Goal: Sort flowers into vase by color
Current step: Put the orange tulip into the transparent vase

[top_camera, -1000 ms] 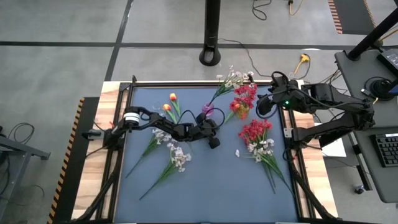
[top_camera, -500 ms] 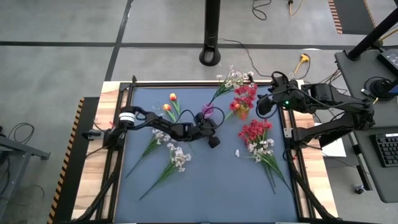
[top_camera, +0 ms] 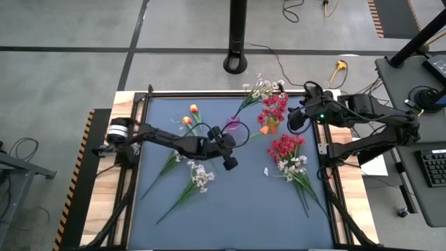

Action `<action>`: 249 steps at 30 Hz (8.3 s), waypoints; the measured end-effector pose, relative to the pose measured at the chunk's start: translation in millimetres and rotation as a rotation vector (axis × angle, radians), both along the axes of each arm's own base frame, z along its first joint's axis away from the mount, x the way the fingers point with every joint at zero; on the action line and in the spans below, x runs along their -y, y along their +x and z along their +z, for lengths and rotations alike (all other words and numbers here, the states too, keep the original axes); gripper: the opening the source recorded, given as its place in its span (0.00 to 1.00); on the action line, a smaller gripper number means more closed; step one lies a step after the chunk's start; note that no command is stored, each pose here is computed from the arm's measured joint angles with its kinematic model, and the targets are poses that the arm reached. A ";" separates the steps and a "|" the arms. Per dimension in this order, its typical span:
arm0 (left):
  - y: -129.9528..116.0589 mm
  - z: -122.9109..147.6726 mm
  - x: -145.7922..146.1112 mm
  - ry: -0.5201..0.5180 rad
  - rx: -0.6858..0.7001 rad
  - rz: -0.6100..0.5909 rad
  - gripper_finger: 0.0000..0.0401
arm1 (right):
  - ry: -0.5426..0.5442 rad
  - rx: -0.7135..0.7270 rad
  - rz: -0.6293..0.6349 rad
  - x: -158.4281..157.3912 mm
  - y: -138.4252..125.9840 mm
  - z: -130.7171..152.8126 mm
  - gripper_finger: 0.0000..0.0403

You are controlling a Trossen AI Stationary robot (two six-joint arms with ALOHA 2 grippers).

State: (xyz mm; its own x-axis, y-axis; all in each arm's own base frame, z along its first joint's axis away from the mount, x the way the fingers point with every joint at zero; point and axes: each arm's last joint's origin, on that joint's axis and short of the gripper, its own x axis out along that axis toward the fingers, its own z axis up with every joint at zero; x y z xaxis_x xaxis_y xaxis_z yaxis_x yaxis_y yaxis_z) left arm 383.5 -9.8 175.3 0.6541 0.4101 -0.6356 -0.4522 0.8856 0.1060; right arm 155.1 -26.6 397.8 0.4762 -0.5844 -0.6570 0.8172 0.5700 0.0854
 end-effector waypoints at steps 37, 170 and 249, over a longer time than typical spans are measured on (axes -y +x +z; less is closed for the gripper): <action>-166.7 54.4 82.6 0.089 0.897 -0.569 0.00 | -0.064 0.315 0.313 -41.0 -2.0 58.7 0.65; 7.8 48.1 52.6 0.061 0.802 -0.686 0.22 | -0.286 -0.104 0.713 -172.1 134.6 -44.8 0.03; -222.4 113.2 -54.9 0.351 0.553 0.179 0.00 | -0.344 0.021 0.660 -154.2 99.9 1.4 0.48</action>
